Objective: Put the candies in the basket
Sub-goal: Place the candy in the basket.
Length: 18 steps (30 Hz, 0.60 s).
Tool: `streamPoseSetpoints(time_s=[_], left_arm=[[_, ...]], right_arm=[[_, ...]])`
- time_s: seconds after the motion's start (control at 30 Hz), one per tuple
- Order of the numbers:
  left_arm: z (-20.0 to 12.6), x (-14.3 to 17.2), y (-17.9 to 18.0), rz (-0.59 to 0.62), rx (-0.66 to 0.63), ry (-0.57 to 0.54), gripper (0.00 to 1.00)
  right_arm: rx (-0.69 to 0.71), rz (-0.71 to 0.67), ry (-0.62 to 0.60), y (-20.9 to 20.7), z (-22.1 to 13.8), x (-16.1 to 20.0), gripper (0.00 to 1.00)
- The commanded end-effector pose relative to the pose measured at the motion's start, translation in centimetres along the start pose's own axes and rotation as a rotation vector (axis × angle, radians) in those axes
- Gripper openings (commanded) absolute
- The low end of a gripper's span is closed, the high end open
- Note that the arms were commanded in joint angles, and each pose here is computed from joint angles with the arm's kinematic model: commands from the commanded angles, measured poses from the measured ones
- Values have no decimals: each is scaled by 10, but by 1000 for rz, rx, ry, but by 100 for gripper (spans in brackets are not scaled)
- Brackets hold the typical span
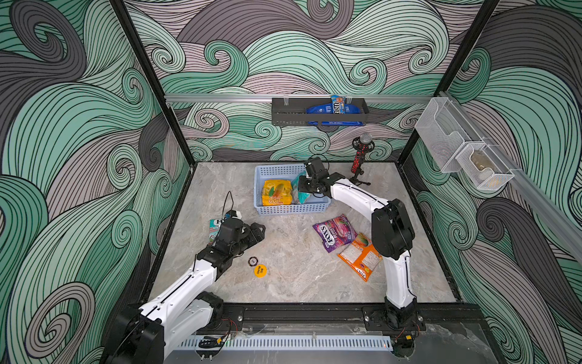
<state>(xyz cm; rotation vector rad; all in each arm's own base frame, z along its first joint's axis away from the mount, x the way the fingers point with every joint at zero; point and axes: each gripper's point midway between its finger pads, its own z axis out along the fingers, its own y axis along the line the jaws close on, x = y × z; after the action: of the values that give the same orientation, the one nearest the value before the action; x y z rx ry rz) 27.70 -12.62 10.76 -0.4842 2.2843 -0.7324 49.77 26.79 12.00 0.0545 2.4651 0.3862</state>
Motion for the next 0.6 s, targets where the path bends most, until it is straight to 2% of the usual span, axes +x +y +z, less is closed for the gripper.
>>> streamPoseSetpoints(time_s=[0.0, 0.1, 0.2, 0.43, 0.5, 0.57], left_arm=[[-5, -7, -8, 15, 10, -17, 80], [-6, -7, -8, 15, 9, -20, 80], [-6, -7, -8, 11, 11, -22, 80], [-9, -10, -13, 14, 17, -20, 80], [-14, -14, -17, 18, 27, -31, 80], [-20, -19, -28, 34, 68, -42, 80]], right_arm=[[39, -32, 10, -18, 1, 3, 56], [52, -29, -26, -23, -13, -8, 76], [20, -32, -46, -13, -23, -16, 76], [7, -35, 32, -12, 0, 10, 75], [-25, -31, 39, -7, -13, 14, 75], [-57, -40, 28, -2, -40, 18, 75]])
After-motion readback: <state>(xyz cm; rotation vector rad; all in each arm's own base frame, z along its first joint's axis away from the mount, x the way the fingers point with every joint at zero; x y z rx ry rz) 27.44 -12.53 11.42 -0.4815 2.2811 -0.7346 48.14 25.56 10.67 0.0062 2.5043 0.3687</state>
